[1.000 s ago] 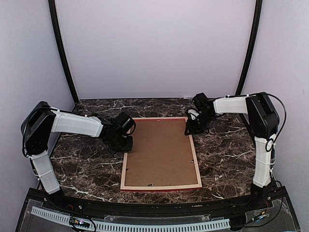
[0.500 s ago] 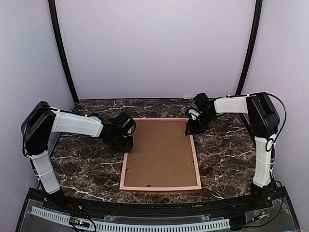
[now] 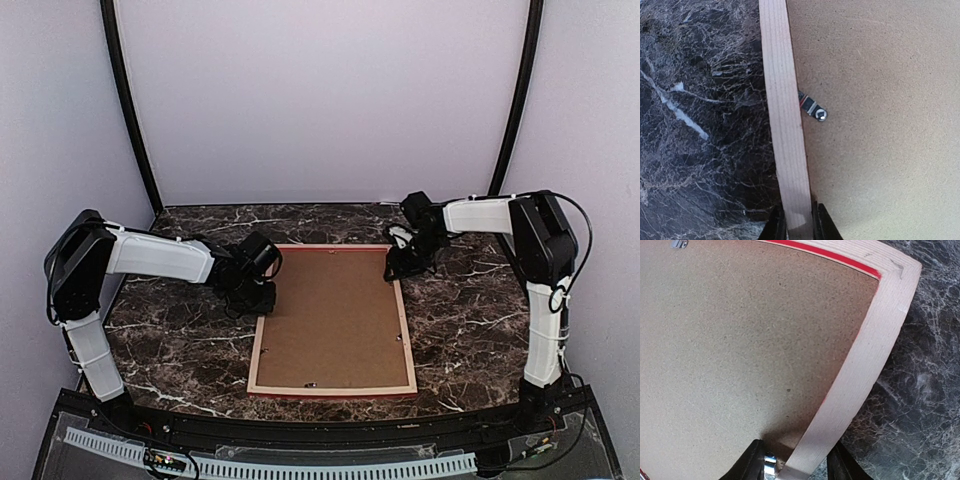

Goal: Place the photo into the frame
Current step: Press the fastener onto the backboard.

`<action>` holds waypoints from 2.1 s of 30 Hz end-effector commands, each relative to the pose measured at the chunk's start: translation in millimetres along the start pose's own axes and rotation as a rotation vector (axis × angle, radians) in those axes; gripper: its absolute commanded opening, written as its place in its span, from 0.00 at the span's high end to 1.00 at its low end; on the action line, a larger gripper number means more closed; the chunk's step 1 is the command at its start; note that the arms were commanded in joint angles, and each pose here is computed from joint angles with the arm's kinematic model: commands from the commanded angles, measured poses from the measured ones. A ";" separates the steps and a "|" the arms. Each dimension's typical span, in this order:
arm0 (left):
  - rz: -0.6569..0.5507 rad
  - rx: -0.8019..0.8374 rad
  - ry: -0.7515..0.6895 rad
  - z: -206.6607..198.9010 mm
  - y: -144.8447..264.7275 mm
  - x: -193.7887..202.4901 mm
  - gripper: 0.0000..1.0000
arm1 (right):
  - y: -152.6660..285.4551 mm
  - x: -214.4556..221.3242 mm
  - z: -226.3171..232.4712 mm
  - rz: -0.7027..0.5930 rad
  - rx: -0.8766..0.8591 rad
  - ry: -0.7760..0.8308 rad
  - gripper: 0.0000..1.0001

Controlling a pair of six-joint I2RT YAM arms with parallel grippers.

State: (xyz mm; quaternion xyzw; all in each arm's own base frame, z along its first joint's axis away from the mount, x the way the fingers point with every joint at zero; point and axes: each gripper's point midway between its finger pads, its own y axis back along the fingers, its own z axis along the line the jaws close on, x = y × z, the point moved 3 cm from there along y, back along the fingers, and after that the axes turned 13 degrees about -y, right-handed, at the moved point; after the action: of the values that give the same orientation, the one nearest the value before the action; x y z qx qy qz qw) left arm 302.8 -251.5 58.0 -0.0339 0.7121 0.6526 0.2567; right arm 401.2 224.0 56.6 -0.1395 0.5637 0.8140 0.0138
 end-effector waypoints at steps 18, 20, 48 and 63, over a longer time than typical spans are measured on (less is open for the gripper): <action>0.081 0.051 -0.113 -15.6 -2.6 16.8 0.99 | 6.8 9.8 -24.8 0.053 0.042 0.008 0.45; 0.081 0.051 -0.112 -15.9 -2.8 16.6 0.99 | 10.1 11.1 -25.6 0.047 0.034 -0.001 0.43; 0.056 0.078 -0.071 -15.4 3.5 3.7 0.76 | 36.1 49.8 -12.3 -0.059 -0.068 -0.231 0.43; 0.025 0.104 0.032 12.2 -9.2 -26.3 0.52 | 12.5 25.5 -8.5 -0.069 -0.081 -0.184 0.64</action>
State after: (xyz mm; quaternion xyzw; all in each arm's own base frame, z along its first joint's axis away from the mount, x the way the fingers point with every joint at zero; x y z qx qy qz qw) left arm 323.1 -246.9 55.1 -0.0137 0.7457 0.6229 0.2361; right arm 358.6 195.7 55.2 -0.0549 0.5337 0.8393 0.0881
